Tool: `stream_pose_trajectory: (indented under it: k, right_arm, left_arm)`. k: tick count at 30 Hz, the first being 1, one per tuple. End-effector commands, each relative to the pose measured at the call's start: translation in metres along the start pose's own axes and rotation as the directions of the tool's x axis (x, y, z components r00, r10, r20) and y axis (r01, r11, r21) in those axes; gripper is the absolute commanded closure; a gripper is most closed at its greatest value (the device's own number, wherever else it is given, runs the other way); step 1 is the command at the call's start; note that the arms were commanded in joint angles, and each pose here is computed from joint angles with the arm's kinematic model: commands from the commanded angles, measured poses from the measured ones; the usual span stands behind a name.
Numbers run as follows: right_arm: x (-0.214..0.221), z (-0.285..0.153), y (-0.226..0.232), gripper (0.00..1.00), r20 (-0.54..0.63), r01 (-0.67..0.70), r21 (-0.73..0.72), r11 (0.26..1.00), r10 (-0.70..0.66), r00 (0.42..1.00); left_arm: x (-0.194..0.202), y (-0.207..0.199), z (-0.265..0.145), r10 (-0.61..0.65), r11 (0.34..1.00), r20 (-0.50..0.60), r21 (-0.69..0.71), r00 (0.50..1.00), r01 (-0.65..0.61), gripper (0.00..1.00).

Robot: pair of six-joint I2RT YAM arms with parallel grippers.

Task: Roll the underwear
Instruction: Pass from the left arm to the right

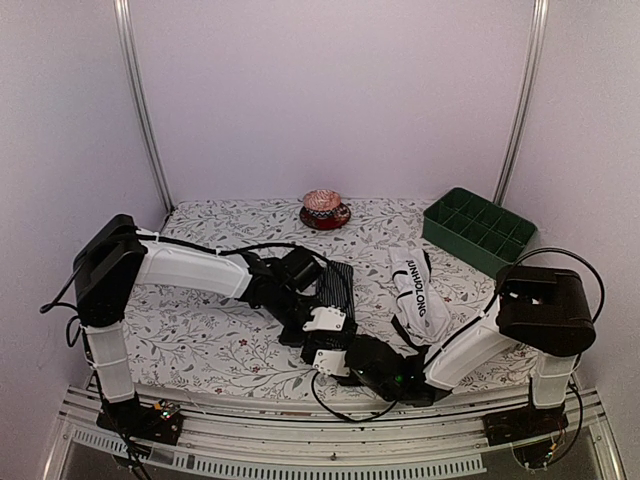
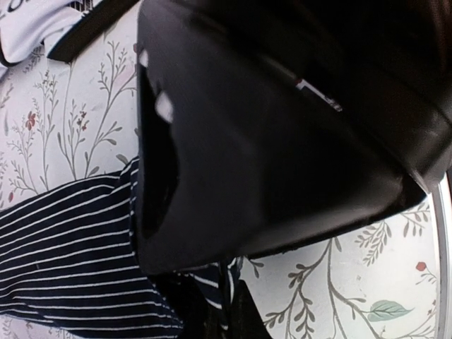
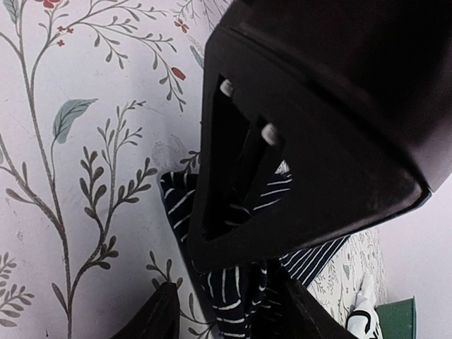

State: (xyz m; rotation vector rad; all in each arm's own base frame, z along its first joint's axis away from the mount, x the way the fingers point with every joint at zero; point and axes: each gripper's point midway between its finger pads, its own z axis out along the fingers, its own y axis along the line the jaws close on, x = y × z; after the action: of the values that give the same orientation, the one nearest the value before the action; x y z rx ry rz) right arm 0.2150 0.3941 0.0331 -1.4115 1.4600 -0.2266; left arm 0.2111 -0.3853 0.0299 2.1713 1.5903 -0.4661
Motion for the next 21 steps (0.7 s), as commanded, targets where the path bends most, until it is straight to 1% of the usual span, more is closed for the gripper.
stream_pose_trajectory:
  k: [1,3,5,6,7,9,10,11,13,15,16,17,19,21]
  right_arm:
    - [0.02,0.012,0.013,0.52,-0.07,0.047,-0.018,0.999,-0.048,0.996]
    - [0.022,0.013,0.017,0.65,-0.076,0.053,-0.031,0.998,-0.055,0.996]
    - [0.021,0.014,0.02,0.86,-0.077,0.047,-0.049,0.998,-0.051,0.996]
    - [0.021,0.013,0.022,0.94,-0.078,0.044,-0.059,0.997,-0.048,0.996]
    - [0.021,0.013,0.022,0.97,-0.078,0.039,-0.065,0.997,-0.044,0.996]
    - [0.018,0.011,0.023,0.97,-0.07,0.023,-0.084,0.996,-0.029,0.997]
    - [0.017,0.009,0.024,0.97,-0.065,0.013,-0.094,0.996,-0.019,0.998]
    - [0.016,0.008,0.024,0.98,-0.06,0.004,-0.104,0.995,-0.01,0.998]
    - [0.014,0.005,0.024,0.98,-0.053,-0.018,-0.119,0.993,0.012,0.999]
    - [0.015,0.004,0.026,0.98,-0.054,-0.029,-0.133,0.991,0.022,0.998]
    - [0.015,0.004,0.027,0.98,-0.056,-0.032,-0.14,0.99,0.024,0.998]
    - [0.016,0.005,0.028,0.98,-0.057,-0.036,-0.149,0.988,0.027,0.998]
    - [0.017,0.005,0.031,0.98,-0.063,-0.043,-0.169,0.985,0.033,0.997]
    - [0.015,0.004,0.034,0.98,-0.062,-0.055,-0.195,0.979,0.044,0.997]
  left_arm:
    - [0.007,-0.018,0.007,0.027,0.998,-0.036,0.055,0.999,-0.025,0.93]
    - [0.007,-0.019,0.007,0.027,0.998,-0.037,0.054,0.999,-0.025,0.93]
    - [0.008,-0.017,0.006,0.028,0.999,-0.043,0.046,0.999,-0.026,0.93]
    - [0.008,-0.016,0.006,0.03,0.999,-0.047,0.041,0.998,-0.028,0.93]
    - [0.009,-0.015,0.006,0.03,0.999,-0.05,0.036,0.998,-0.028,0.93]
    - [0.009,-0.014,0.004,0.031,0.999,-0.052,0.03,0.998,-0.03,0.92]
    - [0.01,-0.014,0.003,0.032,0.999,-0.055,0.025,0.998,-0.031,0.89]
    - [0.011,-0.013,0.001,0.035,0.999,-0.062,0.015,0.997,-0.034,0.82]
    - [0.012,-0.009,-0.006,0.043,0.999,-0.072,-0.012,0.996,-0.044,0.55]
    - [0.01,-0.005,-0.019,0.052,0.997,-0.062,-0.045,0.997,-0.055,0.35]
    - [0.008,-0.002,-0.028,0.054,0.996,-0.051,-0.066,0.997,-0.058,0.27]
    - [0.007,0.0,-0.036,0.056,0.995,-0.039,-0.086,0.998,-0.059,0.16]
    - [0.002,0.007,-0.059,0.06,0.989,-0.001,-0.139,0.998,-0.059,0.03]
    - [0.005,0.009,-0.074,0.056,0.984,0.029,-0.171,0.998,-0.051,0.02]
